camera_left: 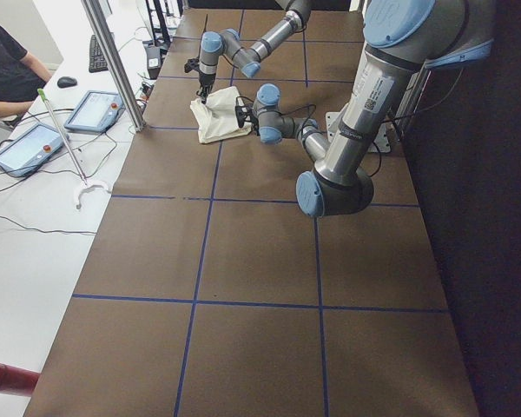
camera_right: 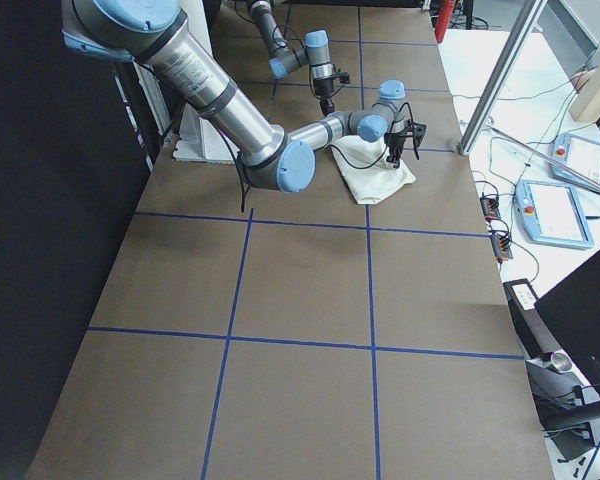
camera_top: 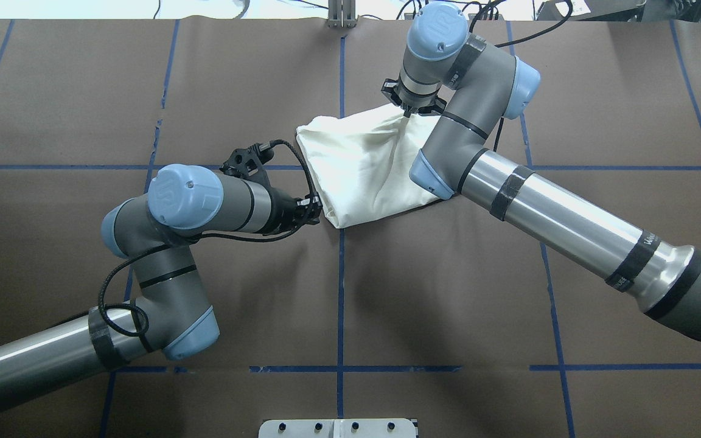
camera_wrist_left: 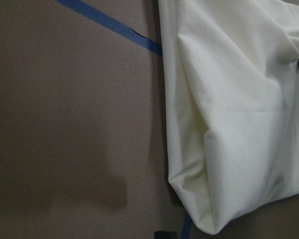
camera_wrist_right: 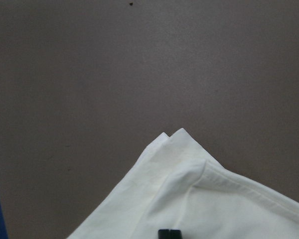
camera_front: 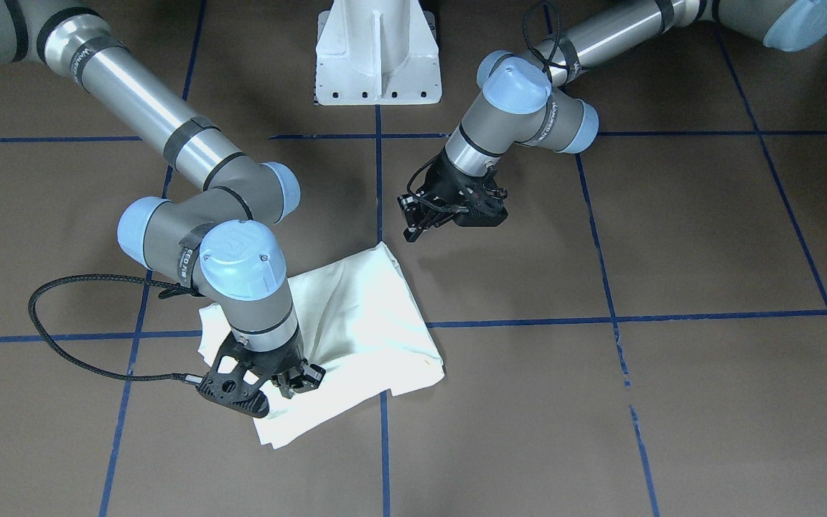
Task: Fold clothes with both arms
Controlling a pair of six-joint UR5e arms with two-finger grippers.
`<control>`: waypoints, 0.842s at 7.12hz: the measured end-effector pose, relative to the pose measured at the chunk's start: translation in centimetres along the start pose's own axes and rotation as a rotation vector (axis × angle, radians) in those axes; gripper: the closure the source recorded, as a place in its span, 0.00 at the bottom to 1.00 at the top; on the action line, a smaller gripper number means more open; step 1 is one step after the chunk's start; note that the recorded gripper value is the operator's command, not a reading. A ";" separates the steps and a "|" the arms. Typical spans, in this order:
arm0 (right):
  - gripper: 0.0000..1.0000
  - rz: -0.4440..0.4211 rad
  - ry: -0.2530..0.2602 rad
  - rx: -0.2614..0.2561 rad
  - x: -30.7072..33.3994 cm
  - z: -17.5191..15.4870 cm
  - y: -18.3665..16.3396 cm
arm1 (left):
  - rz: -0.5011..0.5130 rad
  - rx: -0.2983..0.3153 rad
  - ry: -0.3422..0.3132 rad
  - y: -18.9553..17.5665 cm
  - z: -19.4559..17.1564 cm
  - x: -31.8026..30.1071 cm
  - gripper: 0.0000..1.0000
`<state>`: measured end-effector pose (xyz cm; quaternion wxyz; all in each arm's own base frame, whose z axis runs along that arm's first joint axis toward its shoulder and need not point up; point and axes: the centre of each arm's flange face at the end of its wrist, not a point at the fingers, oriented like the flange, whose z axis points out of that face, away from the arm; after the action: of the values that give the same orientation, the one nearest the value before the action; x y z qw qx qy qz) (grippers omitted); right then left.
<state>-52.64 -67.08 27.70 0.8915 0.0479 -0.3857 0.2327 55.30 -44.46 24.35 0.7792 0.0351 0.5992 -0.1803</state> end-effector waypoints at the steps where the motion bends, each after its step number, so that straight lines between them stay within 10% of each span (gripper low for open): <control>1: 1.00 0.000 -0.007 -0.002 -0.3 -0.4 -0.2 | -0.006 0.036 0.013 -1.1 0.7 1.5 1.00; 6: 1.00 0.015 -0.009 -0.014 0.3 -0.8 -1.9 | -0.021 0.094 0.028 -3.7 6.4 0.6 1.00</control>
<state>-51.12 -68.46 27.53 0.8883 0.0399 -0.3918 0.2362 60.12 -49.77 26.11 0.7664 0.0678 0.6013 -0.2157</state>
